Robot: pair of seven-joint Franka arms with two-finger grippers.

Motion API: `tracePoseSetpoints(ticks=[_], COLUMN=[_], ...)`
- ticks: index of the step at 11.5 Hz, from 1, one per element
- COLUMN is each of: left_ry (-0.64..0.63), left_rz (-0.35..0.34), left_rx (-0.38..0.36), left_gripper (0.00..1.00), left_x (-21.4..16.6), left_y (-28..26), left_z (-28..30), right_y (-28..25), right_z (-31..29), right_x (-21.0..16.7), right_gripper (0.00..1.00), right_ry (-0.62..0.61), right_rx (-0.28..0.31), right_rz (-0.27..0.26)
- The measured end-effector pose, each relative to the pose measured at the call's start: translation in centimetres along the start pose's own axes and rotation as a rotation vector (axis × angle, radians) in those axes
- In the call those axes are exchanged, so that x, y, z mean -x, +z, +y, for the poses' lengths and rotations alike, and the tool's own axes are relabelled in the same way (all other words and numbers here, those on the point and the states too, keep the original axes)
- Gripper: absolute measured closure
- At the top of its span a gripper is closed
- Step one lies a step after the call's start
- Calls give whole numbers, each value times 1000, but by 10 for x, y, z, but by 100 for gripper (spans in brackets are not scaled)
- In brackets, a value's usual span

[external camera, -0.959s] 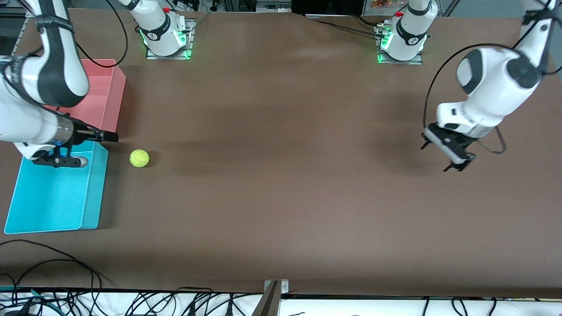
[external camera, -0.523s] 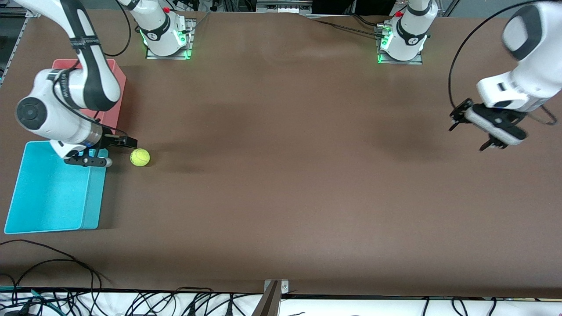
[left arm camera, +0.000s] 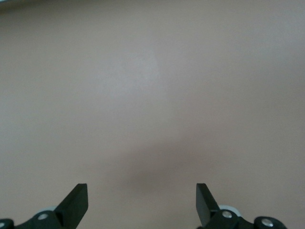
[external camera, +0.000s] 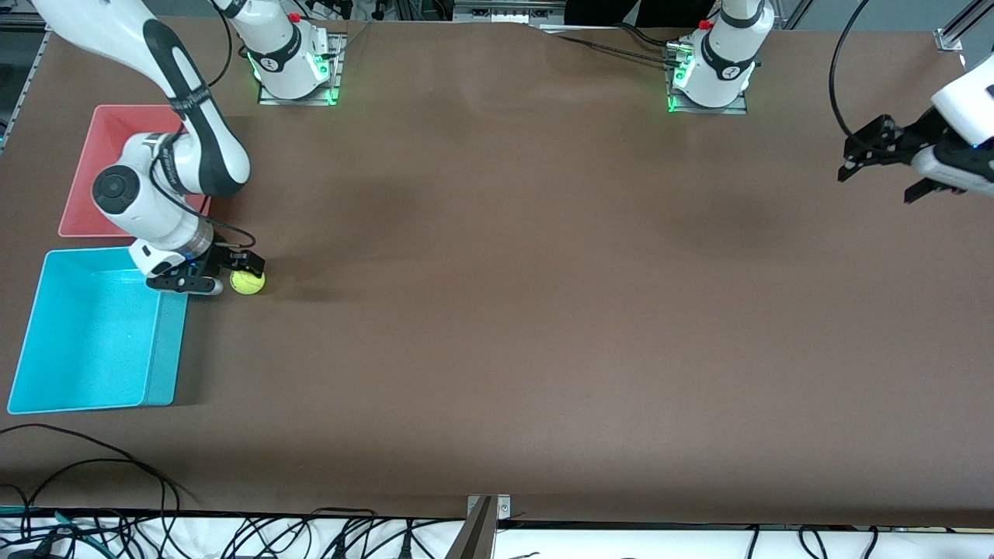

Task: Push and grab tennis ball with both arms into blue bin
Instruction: 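Grasp the tennis ball with the right gripper and lift it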

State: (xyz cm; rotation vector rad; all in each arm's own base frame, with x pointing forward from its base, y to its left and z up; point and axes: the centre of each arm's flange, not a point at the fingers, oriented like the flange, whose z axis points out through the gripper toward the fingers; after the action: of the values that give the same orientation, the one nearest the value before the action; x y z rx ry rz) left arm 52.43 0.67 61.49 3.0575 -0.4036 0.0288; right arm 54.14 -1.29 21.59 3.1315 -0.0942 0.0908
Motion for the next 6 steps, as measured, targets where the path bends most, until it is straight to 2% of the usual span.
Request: tracePoseSetpoints(ticks=[3, 5, 6], left_ry=[-136, -224, -264], left_rz=[-27, -24, -27], left_rx=[-27, -34, -33], left_gripper=[0, 0, 0], left_x=[3, -5, -11], left_y=[-39, -50, -51], left_z=[34, 44, 39], right_y=[21, 21, 20], right_z=[-1, -2, -2], right_x=[0, 0, -1], right_gripper=[2, 11, 26], right_ry=[-3, -3, -4], right_rx=[-2, -2, -2], right_rz=[19, 19, 21])
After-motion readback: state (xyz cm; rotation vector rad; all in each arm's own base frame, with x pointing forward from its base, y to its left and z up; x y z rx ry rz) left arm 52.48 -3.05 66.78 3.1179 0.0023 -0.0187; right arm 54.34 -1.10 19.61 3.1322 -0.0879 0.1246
